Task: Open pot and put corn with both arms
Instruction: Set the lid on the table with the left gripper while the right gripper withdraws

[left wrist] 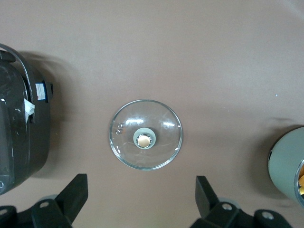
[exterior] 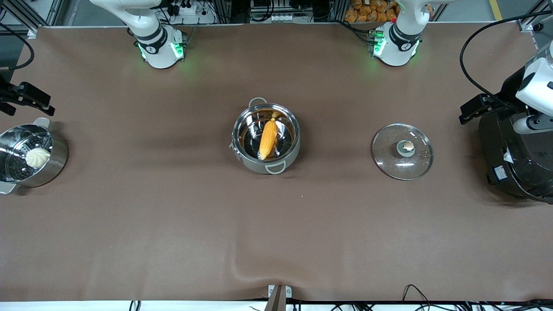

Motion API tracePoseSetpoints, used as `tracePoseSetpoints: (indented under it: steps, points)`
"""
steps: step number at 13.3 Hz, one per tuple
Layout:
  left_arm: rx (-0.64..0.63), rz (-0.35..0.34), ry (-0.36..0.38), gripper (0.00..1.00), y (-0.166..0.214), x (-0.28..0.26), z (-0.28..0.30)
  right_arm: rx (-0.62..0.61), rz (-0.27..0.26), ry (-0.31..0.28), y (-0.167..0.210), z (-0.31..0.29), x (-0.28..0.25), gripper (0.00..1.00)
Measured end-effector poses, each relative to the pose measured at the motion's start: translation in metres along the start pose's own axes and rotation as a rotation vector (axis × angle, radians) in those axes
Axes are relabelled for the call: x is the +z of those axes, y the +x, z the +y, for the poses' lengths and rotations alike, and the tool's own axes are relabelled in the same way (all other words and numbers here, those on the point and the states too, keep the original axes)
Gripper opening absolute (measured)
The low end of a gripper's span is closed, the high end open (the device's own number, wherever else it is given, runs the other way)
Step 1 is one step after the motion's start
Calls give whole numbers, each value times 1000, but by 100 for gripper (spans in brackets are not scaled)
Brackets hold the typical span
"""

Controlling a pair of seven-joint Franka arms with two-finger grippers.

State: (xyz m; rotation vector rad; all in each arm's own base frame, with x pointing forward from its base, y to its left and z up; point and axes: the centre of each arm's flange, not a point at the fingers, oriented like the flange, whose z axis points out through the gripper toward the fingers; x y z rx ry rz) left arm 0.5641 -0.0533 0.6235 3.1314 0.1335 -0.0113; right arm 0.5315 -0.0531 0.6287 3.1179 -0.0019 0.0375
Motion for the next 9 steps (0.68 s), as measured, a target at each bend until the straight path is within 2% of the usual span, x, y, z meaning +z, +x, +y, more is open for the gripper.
tracePoseSetpoints:
  steps: [4, 9]
  points:
    - [64, -10, 1, 100, 0, 3, 0, -5, 0, -1, -4, -1, -1, 100]
    - [82, -25, 20, 100, -1, 6, 6, -7, -10, 1, -5, -2, 8, 100]
